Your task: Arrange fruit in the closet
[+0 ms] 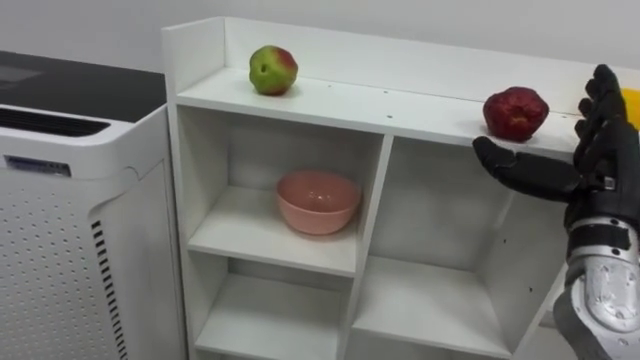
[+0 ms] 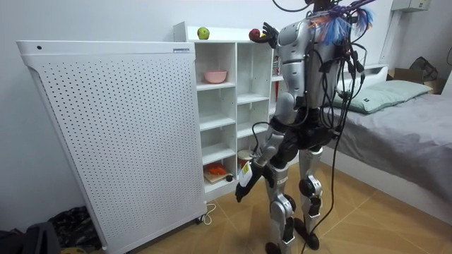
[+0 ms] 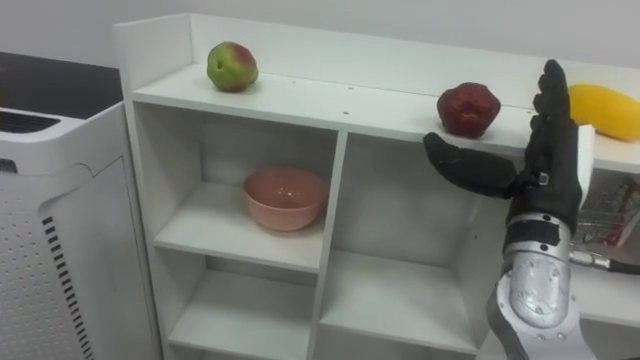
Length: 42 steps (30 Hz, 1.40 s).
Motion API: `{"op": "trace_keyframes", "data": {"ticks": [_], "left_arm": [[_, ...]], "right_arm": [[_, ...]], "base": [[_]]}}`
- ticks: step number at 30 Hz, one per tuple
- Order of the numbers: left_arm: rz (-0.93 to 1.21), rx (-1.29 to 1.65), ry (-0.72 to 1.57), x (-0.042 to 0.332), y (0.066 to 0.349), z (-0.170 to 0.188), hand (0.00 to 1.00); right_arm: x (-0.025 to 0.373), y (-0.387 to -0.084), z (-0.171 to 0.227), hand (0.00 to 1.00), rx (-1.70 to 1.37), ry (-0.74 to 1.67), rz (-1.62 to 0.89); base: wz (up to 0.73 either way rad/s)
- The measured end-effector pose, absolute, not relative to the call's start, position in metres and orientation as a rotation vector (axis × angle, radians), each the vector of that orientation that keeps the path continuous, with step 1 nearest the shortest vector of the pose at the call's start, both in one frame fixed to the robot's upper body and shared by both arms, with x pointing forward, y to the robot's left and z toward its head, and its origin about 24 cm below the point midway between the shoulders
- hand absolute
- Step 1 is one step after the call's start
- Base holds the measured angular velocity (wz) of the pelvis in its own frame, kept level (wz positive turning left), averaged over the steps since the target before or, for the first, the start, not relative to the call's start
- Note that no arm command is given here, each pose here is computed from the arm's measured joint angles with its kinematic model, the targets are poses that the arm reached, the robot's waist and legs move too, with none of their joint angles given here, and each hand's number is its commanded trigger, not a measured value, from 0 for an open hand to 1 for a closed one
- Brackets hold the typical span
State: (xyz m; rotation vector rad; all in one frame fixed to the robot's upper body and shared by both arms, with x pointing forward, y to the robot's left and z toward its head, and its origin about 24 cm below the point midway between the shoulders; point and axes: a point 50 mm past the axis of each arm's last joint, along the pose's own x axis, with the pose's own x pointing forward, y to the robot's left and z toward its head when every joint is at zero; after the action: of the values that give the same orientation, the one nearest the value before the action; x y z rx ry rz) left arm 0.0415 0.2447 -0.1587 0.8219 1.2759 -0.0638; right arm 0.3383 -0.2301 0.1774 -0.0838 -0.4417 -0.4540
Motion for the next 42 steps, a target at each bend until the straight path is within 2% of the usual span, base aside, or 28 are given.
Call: {"op": "trace_keyframes", "data": {"ticks": [1,3,4,5,6,7,31,37,42], "left_arm": [[-0.064,0.822,1.276,0.041,0.245,-0.159,0.0],[-0.065,0.822,1.276,0.041,0.245,-0.159,0.0],[-0.065,0.822,1.276,0.041,0.245,-0.159,0.0],[-0.064,0.823,1.276,0.041,0.245,-0.159,0.0],[-0.064,0.823,1.275,0.042,0.245,-0.159,0.0],[-0.064,0.823,1.274,0.042,0.245,-0.159,0.0],[-0.057,0.83,1.259,0.047,0.247,-0.158,0.0],[-0.054,0.834,1.257,0.049,0.248,-0.157,0.0],[-0.035,0.851,1.233,0.053,0.249,-0.156,0.0]], "right_arm": [[0.338,-0.231,0.178,0.06,-0.088,-0.441,-0.455],[0.339,-0.234,0.179,0.22,-0.101,-0.441,-0.456],[0.339,-0.234,0.179,0.56,-0.102,-0.441,-0.456],[0.339,-0.234,0.179,0.69,-0.102,-0.44,-0.456],[0.339,-0.235,0.179,0.95,-0.1,-0.442,-0.457],[0.339,-0.235,0.18,1.0,-0.099,-0.443,-0.458],[0.347,-0.24,0.192,1.0,-0.114,-0.462,-0.431],[0.346,-0.228,0.196,1.0,-0.13,-0.486,-0.362],[0.321,-0.211,0.203,1.0,-0.152,-0.59,-0.28]], "base": [[0.03],[0.02],[0.0],[0.0],[0.0],[0.0],[0.0],[-0.05],[-0.04]]}}
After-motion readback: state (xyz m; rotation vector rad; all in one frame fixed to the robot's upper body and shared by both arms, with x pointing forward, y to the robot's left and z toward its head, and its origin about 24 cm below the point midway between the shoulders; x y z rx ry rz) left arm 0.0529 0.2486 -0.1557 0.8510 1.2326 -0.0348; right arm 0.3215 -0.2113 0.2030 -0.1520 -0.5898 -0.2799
